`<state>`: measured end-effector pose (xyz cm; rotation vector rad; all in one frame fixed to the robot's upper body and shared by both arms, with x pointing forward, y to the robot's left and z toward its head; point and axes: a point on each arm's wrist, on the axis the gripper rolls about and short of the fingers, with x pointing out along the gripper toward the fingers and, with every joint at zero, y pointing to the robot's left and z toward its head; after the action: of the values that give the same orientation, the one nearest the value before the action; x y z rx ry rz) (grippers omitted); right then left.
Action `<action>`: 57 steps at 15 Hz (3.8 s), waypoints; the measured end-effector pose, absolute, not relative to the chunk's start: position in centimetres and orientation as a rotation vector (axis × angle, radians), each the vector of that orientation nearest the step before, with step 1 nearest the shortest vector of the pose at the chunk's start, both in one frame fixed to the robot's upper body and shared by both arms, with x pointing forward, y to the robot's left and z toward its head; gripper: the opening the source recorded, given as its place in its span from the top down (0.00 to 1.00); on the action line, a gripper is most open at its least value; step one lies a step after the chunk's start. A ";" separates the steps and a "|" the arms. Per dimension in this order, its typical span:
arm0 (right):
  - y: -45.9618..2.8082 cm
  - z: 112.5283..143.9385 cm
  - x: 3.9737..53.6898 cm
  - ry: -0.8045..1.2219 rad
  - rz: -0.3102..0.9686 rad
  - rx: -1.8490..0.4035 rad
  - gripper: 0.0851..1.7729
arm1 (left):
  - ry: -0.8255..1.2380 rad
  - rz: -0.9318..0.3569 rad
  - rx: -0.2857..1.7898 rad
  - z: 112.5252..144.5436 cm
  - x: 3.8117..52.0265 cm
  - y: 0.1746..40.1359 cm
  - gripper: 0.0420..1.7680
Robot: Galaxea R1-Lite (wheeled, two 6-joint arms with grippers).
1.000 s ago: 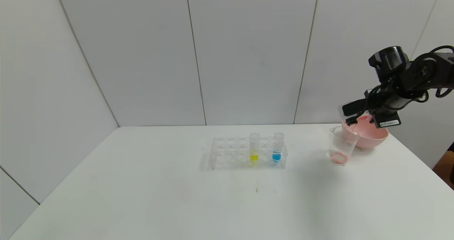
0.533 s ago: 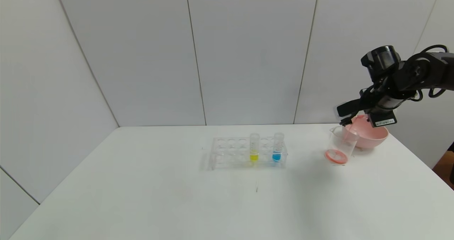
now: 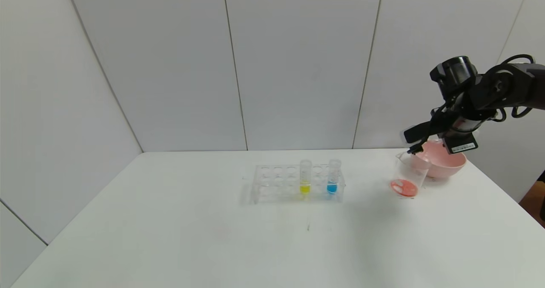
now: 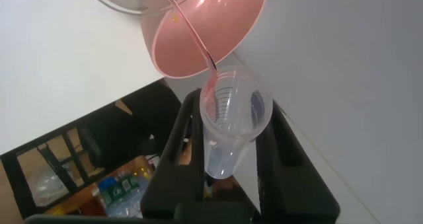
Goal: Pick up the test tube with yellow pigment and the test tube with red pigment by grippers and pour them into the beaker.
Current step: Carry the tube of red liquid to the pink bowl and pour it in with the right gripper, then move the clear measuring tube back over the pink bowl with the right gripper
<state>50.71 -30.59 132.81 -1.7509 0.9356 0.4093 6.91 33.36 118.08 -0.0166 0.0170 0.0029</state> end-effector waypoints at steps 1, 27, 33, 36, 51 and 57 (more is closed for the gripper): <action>-30.6 132.8 50.7 0.948 0.397 -1.760 0.75 | 0.017 0.003 -0.017 118.1 6.9 33.4 0.03; -32.4 137.5 48.1 0.439 0.731 -0.682 0.75 | 0.017 0.003 -0.017 118.1 6.9 33.4 0.03; -33.7 141.0 47.9 0.332 0.591 -0.270 0.75 | 0.017 0.003 -0.016 118.1 6.9 33.4 0.03; -36.0 142.8 48.2 0.235 0.443 -0.066 0.75 | 0.017 0.003 -0.016 118.1 6.9 33.4 0.03; -47.2 130.0 51.0 0.227 0.076 0.013 0.75 | 0.017 0.003 -0.017 118.1 6.9 33.4 0.03; -45.2 126.4 53.0 0.211 0.118 0.023 0.75 | 0.017 0.003 -0.017 118.1 6.9 33.4 0.03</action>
<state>53.03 -45.22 126.45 0.0226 0.2114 0.1182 6.91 33.36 118.08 -0.0166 0.0170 0.0029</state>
